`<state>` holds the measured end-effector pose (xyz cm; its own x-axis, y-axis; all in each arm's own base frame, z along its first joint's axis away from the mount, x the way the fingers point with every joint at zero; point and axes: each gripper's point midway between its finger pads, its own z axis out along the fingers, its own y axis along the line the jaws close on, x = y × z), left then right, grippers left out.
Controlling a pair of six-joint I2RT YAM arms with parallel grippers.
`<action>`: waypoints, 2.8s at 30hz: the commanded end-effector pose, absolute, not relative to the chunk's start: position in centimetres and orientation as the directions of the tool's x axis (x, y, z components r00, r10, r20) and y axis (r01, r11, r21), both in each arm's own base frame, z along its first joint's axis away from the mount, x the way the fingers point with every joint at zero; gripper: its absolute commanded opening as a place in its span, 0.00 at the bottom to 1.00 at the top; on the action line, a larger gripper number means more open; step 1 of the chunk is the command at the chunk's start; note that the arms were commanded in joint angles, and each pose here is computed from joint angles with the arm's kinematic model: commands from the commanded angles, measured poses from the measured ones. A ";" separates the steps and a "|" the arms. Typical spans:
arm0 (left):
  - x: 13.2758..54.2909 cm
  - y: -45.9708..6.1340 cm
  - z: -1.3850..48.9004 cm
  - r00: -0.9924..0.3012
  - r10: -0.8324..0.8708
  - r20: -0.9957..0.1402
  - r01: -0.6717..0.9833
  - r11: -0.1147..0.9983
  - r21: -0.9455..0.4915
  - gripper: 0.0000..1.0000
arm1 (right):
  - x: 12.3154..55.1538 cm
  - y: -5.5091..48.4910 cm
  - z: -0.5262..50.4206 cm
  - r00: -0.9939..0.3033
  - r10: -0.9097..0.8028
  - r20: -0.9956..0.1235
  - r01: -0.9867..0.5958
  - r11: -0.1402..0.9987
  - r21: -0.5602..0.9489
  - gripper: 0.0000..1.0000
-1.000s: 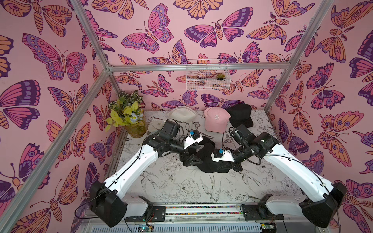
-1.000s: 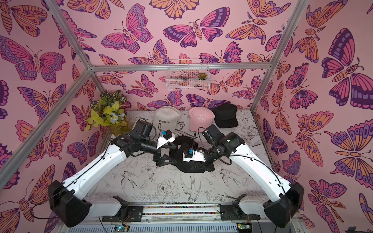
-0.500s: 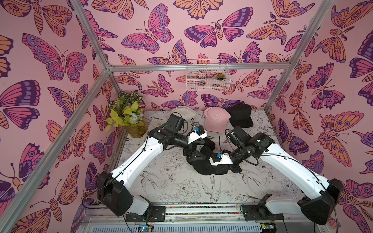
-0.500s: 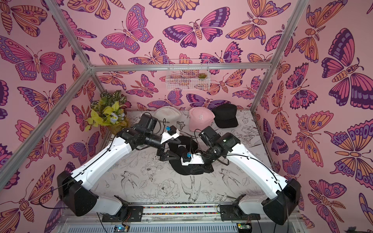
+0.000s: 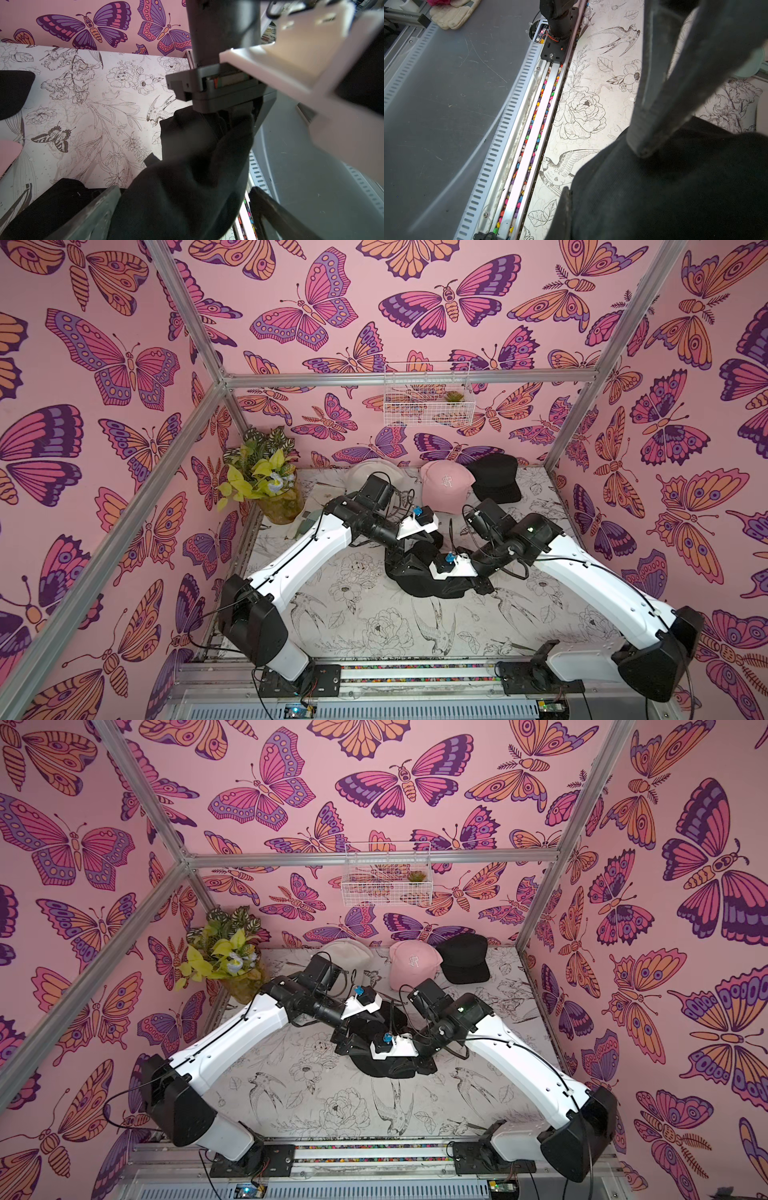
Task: Stack the baseball caps by color
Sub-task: Place the baseball cap on the baseball cap.
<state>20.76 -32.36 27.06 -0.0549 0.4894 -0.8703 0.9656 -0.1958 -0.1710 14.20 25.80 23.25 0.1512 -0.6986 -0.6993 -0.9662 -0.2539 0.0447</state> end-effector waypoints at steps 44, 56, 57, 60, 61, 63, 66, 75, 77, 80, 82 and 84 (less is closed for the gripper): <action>24.5 -26.6 31.8 -0.223 0.248 -0.943 0.973 -0.009 -0.232 0.00 | 17.9 24.7 25.1 0.032 -0.393 -0.919 -0.978 -0.201 0.052 0.33; 25.7 -26.0 30.3 -0.249 0.258 -0.933 0.968 0.051 -0.244 0.00 | 20.6 24.3 25.2 -0.118 -0.417 -0.901 -0.984 -0.073 0.163 0.37; 25.8 -26.0 30.2 -0.251 0.259 -0.933 0.968 0.055 -0.245 0.00 | 20.9 24.3 25.2 -0.136 -0.419 -0.898 -0.982 -0.062 0.178 0.37; 25.9 -25.9 30.0 -0.253 0.259 -0.932 0.967 0.057 -0.247 0.00 | 21.5 24.2 25.3 -0.183 -0.417 -0.890 -0.976 -0.035 0.217 0.37; 26.0 -25.9 29.9 -0.256 0.259 -0.931 0.967 0.060 -0.249 0.00 | 21.6 24.1 25.2 -0.190 -0.416 -0.889 -0.974 -0.032 0.223 0.36; 26.2 -25.8 29.8 -0.259 0.259 -0.930 0.966 0.063 -0.251 0.00 | 21.6 24.0 25.2 -0.200 -0.410 -0.890 -0.973 -0.028 0.231 0.35; 26.4 -25.7 29.7 -0.262 0.259 -0.930 0.965 0.071 -0.252 0.00 | 21.7 23.7 25.7 -0.205 -0.388 -0.899 -0.972 -0.030 0.234 0.35; 27.8 -25.6 28.3 -0.306 0.273 -0.912 0.952 0.119 -0.284 0.00 | 22.8 23.8 26.2 -0.262 -0.363 -0.894 -0.961 0.010 0.277 0.20; 28.3 -25.6 27.7 -0.325 0.281 -0.903 0.945 0.143 -0.295 0.00 | 23.4 23.7 26.2 -0.273 -0.373 -0.887 -0.959 0.034 0.282 0.09; 29.9 -25.5 26.4 -0.371 0.287 -0.883 0.922 0.229 -0.313 0.00 | 25.3 23.6 25.7 -0.326 -0.402 -0.856 -0.945 0.128 0.300 0.00; 31.5 -25.2 25.6 -0.420 0.260 -0.869 0.887 0.322 -0.332 0.00 | 27.1 23.5 25.4 -0.417 -0.398 -0.817 -0.907 0.236 0.348 0.00; 32.5 -25.1 25.3 -0.454 0.210 -0.866 0.855 0.376 -0.357 0.00 | 28.7 23.2 25.0 -0.511 -0.381 -0.771 -0.853 0.340 0.397 0.00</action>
<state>30.11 -25.62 26.24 -0.3863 0.2699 -0.8820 0.9126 0.2503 -0.3232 25.78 23.66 24.63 -0.3854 -0.4186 -0.8224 -0.9228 0.1760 0.3429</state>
